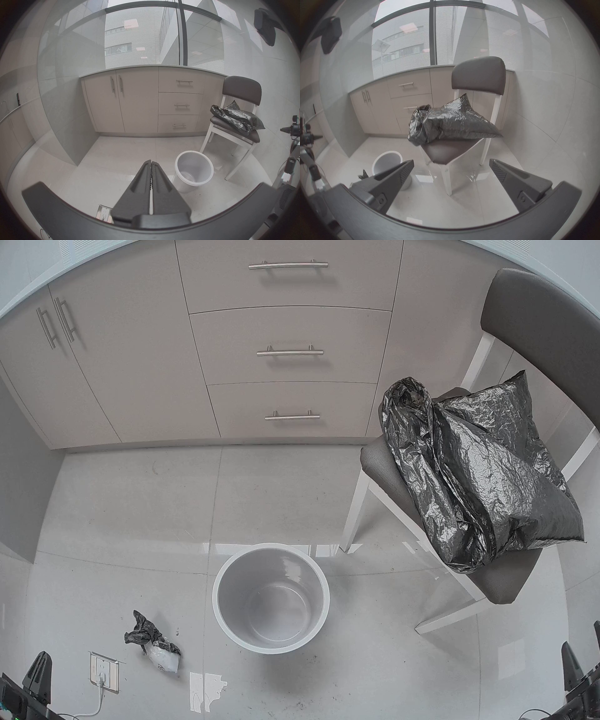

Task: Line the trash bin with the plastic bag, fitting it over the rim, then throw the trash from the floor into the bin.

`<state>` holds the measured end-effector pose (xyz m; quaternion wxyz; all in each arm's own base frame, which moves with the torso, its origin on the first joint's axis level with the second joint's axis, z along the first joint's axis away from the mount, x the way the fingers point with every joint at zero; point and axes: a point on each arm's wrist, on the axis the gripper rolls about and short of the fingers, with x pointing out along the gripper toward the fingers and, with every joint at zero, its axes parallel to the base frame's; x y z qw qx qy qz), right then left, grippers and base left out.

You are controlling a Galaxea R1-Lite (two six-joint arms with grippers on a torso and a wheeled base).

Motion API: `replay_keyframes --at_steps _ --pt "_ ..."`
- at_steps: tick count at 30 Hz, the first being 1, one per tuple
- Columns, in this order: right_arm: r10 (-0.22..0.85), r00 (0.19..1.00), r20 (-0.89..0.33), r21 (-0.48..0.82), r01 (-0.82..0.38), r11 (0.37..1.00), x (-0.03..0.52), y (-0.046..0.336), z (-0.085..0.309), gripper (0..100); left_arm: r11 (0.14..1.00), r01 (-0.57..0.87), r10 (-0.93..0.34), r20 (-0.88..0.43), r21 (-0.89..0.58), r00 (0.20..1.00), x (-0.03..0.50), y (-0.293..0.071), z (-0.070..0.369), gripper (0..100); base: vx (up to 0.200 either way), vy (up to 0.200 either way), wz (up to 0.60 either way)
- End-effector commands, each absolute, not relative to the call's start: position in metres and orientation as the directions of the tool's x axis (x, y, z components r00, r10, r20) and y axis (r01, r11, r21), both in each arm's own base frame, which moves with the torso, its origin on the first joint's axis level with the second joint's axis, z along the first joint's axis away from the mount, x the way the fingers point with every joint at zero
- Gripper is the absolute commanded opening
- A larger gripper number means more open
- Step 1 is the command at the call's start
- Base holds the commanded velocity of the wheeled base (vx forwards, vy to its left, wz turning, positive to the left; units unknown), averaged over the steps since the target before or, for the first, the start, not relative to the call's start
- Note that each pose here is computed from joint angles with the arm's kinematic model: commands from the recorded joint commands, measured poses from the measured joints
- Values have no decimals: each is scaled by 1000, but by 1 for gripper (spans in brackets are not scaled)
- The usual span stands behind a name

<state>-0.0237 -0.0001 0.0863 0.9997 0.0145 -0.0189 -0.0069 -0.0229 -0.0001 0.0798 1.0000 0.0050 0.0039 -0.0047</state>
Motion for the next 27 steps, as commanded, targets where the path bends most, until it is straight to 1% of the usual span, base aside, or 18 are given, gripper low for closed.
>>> replay_keyframes --at_steps 1,2,3,4,5,6,8,9,10,12,15,17,18,20,23,24,25,27 --pt "8 957 289 262 -87 961 -39 -1 236 100 1000 11 -11 -6 9 1000 -23 0 75 0 0 0 0" --pt "16 958 286 226 -84 971 -38 -1 248 100 1000 9 -9 -6 8 1000 -23 0 75 0 0 0 0" --pt "18 959 283 217 -82 973 -37 -1 249 100 1000 9 -9 -6 8 1000 -23 0 75 0 0 0 0" --pt "44 975 218 106 -69 992 -25 0 252 100 1000 9 -9 -6 3 1000 -23 0 75 0 0 0 0" --pt "66 982 178 73 -80 994 -16 1 248 100 1000 8 -8 -3 2 1000 -23 0 76 0 0 0 0" --pt "84 984 159 79 -97 992 -12 1 247 100 1000 6 -6 9 -1 1000 -24 0 79 0 0 0 0" --pt "142 986 82 157 -154 976 4 2 240 100 991 48 -26 179 -121 984 -43 0 138 0 0 0 0" --pt "165 984 63 208 -174 962 8 3 239 100 976 90 -47 212 -200 976 -52 1 170 0 0 0 0" --pt "193 980 53 252 -201 947 12 3 239 100 960 129 -77 210 -248 975 -57 2 194 0 0 0 0" --pt "265 962 67 328 -272 905 19 6 243 100 931 232 -180 200 -282 963 -69 5 231 0 0 0 0" --pt "335 940 58 354 -333 874 34 11 246 100 897 355 -331 130 -265 934 -63 4 231 0 0 0 0" --pt "341 939 40 358 -332 873 40 12 246 100 888 376 -362 103 -265 926 -58 3 228 0 0 0 0" --pt "338 941 -6 362 -313 878 53 15 243 100 866 415 -422 37 -279 906 -46 0 220 0 0 0 0" --pt "362 931 -53 346 -323 881 64 20 240 100 833 458 -495 -51 -311 867 -30 -4 215 0 0 0 0" --pt "440 894 -82 316 -395 862 70 28 238 100 795 496 -563 -122 -349 817 -12 -8 215 0 0 0 0" --pt "440 894 -82 316 -395 862 70 28 238 100 795 496 -563 -122 -349 817 -12 -8 215 0 0 0 0" --pt "459 883 -99 315 -409 856 73 32 237 100 787 497 -578 -155 -366 801 -4 -10 215 0 0 0 0" --pt "446 882 -153 303 -387 871 86 44 232 100 783 481 -586 -208 -394 783 10 -12 213 0 0 0 0"
